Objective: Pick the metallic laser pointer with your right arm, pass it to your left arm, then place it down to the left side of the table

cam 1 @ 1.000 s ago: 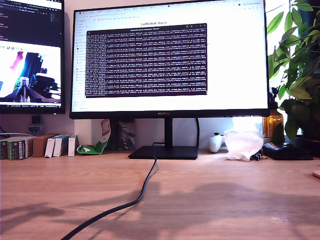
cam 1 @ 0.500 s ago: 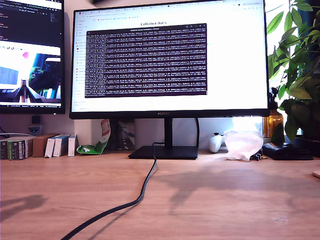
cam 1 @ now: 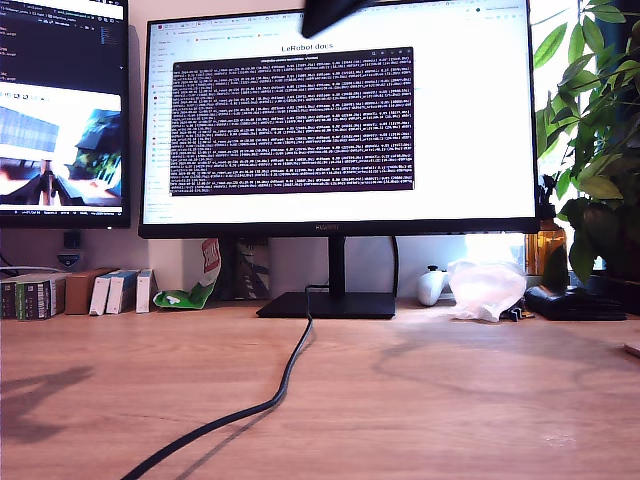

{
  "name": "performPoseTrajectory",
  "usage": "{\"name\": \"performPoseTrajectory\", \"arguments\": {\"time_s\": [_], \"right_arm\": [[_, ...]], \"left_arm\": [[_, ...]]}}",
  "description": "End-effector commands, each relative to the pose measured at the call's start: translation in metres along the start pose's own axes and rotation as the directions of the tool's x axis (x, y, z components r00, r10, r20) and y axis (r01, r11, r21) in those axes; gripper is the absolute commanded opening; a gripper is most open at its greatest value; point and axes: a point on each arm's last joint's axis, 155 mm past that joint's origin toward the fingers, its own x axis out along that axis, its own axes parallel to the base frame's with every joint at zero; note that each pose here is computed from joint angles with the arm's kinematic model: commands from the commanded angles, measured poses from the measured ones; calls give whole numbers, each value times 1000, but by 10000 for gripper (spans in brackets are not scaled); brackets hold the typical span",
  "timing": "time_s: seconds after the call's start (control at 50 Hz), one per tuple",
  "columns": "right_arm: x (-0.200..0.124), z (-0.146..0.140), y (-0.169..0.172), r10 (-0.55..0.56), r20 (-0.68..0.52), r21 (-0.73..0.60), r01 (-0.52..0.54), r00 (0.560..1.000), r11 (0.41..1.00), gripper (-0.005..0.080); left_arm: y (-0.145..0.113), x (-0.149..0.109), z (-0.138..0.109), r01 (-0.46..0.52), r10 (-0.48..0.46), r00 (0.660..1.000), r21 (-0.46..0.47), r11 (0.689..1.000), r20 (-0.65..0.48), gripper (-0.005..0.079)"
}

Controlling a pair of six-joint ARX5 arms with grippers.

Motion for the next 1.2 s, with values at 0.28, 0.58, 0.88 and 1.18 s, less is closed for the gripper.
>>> {"name": "performPoseTrajectory", "arguments": {"time_s": [0.28,0.58,0.88,1.18], "right_arm": [[7,-6,14,92,11,3,-92,996,996,-13],[5,2,24,136,45,-1,-136,990,991,-13],[4,4,30,168,57,-3,-168,984,986,-13],[3,4,36,196,58,-3,-196,979,981,-13]], "left_arm": [[23,30,-32,-65,40,905,-44,997,-424,-20],[59,49,-66,-139,70,709,-42,989,-701,-20],[85,64,-119,-187,46,539,-66,980,-841,-20],[104,65,-141,-229,99,470,-13,973,-877,-20]]}}
